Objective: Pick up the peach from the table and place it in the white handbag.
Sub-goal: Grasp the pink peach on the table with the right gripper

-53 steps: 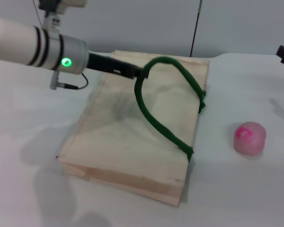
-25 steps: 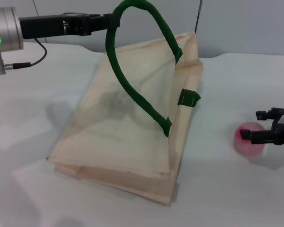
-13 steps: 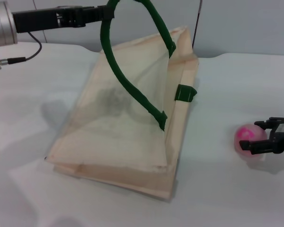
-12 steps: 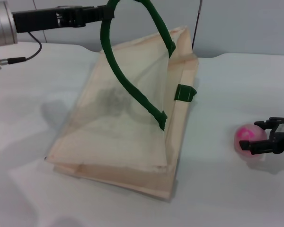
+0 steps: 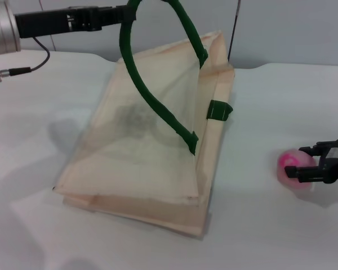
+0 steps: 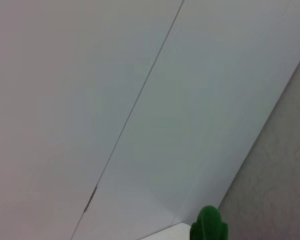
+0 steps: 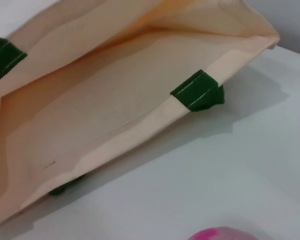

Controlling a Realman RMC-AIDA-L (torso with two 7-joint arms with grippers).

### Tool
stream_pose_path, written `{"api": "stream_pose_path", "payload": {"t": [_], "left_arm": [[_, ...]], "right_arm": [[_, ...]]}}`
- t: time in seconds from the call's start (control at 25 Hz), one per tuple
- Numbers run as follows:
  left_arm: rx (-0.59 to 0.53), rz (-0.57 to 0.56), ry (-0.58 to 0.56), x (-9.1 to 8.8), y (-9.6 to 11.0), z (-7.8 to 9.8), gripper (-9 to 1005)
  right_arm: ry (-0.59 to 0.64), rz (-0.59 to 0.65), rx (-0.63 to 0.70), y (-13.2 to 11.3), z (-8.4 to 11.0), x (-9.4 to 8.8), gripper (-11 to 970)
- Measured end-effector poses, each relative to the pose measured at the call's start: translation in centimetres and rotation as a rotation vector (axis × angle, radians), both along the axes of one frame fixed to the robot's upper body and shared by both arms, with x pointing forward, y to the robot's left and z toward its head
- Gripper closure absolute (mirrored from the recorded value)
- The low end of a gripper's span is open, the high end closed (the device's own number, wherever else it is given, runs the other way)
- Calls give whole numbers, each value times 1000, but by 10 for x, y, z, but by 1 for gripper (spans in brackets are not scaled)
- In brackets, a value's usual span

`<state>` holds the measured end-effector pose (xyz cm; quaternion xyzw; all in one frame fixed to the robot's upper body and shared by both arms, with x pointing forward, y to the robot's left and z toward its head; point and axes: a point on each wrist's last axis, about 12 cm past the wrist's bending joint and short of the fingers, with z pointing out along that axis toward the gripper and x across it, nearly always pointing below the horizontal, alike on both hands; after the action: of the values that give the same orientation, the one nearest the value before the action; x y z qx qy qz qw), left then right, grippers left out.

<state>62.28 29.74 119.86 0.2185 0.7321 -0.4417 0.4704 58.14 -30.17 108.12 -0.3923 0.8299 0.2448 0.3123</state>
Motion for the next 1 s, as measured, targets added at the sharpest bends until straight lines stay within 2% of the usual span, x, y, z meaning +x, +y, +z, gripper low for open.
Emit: {"api": "stream_pose_path", "payload": {"t": [1.0], "left_arm": [[0, 3, 2, 0, 1, 0, 879]], "right_arm": [[-21, 16, 11, 3, 4, 2, 414]]}}
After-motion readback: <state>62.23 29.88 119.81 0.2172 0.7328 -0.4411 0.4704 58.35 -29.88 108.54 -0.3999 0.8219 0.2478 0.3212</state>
